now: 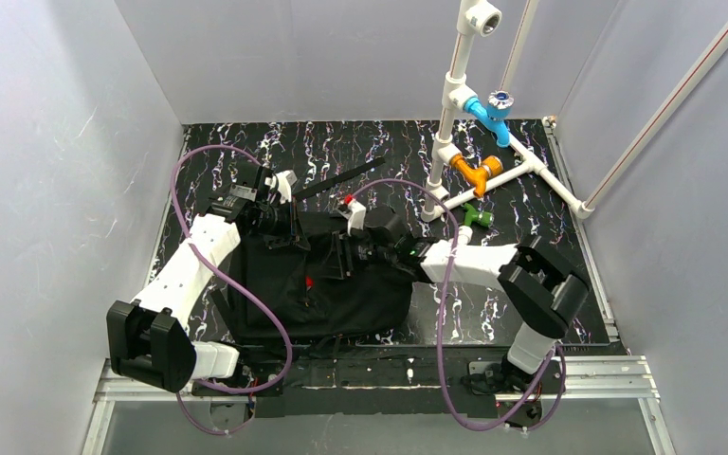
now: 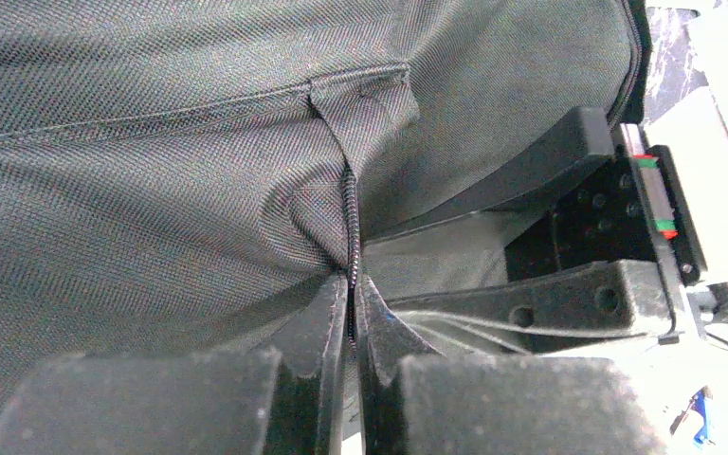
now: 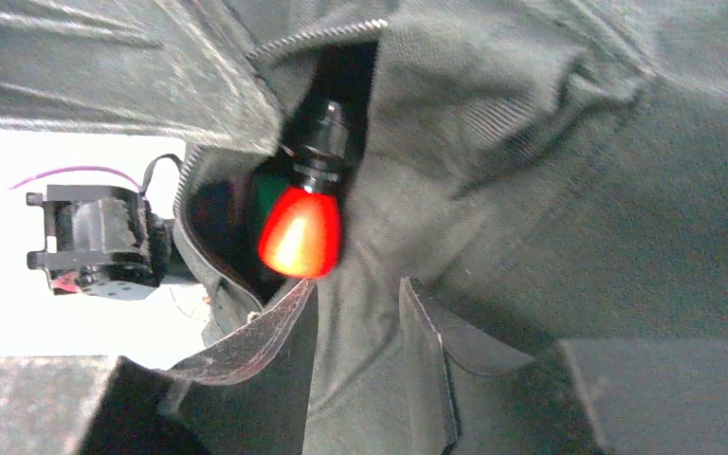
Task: Pack the student bag
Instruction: Adjust the stationery in the student bag.
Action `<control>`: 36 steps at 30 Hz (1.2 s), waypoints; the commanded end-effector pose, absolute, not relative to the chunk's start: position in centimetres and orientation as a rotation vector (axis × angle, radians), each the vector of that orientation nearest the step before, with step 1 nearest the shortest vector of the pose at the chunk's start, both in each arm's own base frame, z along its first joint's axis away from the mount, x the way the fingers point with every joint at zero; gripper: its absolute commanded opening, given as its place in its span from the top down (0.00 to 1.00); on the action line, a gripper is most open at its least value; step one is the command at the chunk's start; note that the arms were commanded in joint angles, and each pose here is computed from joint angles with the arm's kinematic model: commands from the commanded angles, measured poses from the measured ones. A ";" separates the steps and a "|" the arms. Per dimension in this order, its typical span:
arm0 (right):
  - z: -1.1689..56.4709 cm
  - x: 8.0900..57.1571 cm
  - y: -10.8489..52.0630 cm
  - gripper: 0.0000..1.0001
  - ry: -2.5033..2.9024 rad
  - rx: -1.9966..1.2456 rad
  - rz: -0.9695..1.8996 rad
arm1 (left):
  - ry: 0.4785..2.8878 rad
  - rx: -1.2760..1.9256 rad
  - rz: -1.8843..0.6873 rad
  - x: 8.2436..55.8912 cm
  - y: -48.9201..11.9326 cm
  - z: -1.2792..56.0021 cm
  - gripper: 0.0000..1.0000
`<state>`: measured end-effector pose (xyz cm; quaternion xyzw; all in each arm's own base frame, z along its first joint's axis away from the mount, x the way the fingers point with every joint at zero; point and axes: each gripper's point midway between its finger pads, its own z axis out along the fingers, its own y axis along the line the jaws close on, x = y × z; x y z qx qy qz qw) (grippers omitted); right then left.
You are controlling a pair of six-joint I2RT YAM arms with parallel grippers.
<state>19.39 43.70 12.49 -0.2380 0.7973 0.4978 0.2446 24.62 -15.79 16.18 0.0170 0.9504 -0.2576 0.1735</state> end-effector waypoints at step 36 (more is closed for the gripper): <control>11.0 19.2 44.1 0.46 2.221 -0.722 1.301 | 2.595 0.055 -0.545 22.3 -12.7 20.1 0.40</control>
